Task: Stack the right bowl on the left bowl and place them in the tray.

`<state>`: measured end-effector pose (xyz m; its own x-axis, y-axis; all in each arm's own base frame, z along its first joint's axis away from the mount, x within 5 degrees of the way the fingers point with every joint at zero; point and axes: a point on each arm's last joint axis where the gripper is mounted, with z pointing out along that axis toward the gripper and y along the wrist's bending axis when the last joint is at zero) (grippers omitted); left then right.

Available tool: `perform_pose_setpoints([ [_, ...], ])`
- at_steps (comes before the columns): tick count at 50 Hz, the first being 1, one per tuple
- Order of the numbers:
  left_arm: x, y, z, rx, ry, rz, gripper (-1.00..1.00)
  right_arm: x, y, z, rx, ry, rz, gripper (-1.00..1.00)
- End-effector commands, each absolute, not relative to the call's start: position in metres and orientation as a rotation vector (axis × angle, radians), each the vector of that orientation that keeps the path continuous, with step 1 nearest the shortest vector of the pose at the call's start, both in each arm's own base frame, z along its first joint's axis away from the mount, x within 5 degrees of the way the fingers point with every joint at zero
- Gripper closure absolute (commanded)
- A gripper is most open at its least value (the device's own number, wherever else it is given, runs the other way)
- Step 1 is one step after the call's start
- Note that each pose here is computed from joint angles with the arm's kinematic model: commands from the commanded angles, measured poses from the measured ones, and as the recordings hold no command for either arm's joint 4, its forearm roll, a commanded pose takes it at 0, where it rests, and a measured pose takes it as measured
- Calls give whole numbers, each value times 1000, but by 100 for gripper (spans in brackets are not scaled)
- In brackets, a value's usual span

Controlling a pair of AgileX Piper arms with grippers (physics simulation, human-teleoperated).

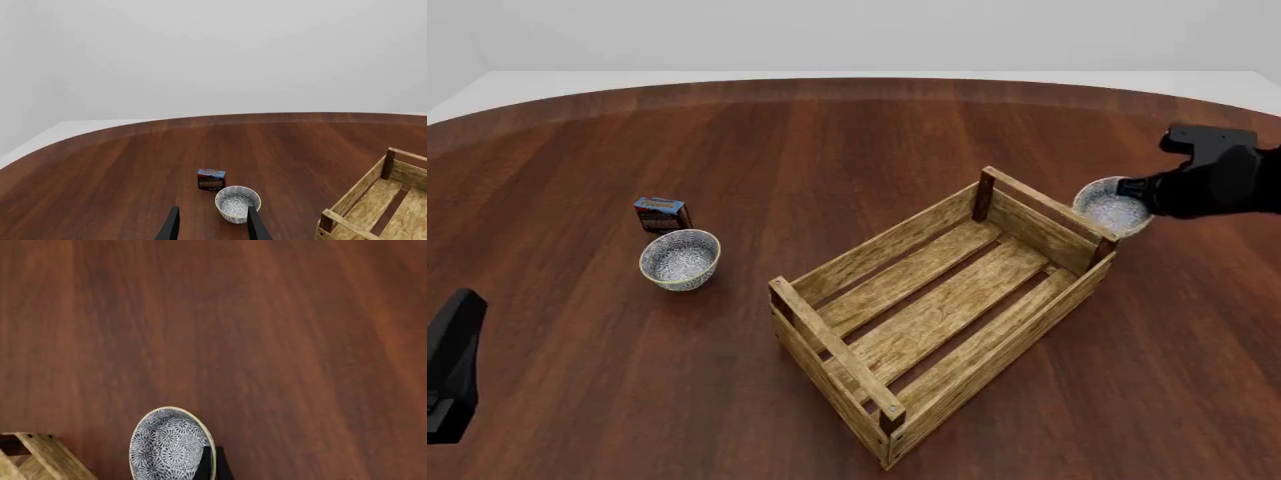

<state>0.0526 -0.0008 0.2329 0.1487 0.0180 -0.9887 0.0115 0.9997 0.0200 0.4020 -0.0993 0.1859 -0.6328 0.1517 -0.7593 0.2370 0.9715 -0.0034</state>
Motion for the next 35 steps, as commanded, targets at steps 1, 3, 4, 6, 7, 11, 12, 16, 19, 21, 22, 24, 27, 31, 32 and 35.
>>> perform_pose_setpoints([
  [1,53,-1,233,22,1421,4,-100,394,-106,215,282,2195,-150,100],
  [3,53,-1,232,23,1422,5,-100,393,-107,219,281,2187,-153,100],
  [4,53,-1,232,22,1423,5,-100,391,-106,223,281,2179,-154,100],
  [6,53,-1,231,21,1424,4,-100,389,-105,229,277,2168,-155,100],
  [7,53,-1,231,21,1424,5,-100,388,-105,232,277,2162,-155,100],
  [11,53,-1,230,20,1426,4,-100,383,-104,242,272,2139,-161,100],
  [12,53,-1,229,22,1427,5,-100,381,-103,246,267,2130,-163,100],
  [16,53,-1,230,25,1426,5,-100,374,-99,258,254,2100,-167,100],
  [19,53,-1,231,29,1425,8,-100,368,-94,269,244,2073,-161,100],
  [21,53,-1,232,30,1424,7,-100,364,-87,276,235,2057,-150,100],
  [22,53,-1,232,30,1424,7,-100,364,-87,276,235,2057,-150,100],
  [24,53,-1,233,32,1423,9,-100,360,-82,283,225,2037,-140,100],
  [27,52,-1,234,37,1421,11,-100,355,-71,291,200,2015,-124,100],
  [31,52,-1,237,44,1423,14,-100,349,-59,299,168,1996,-106,100],
  [32,52,-1,237,44,1423,14,-100,349,-59,299,168,1996,-106,100],
  [35,51,-1,240,49,1422,15,-100,343,-51,307,145,1980,-95,100],
])
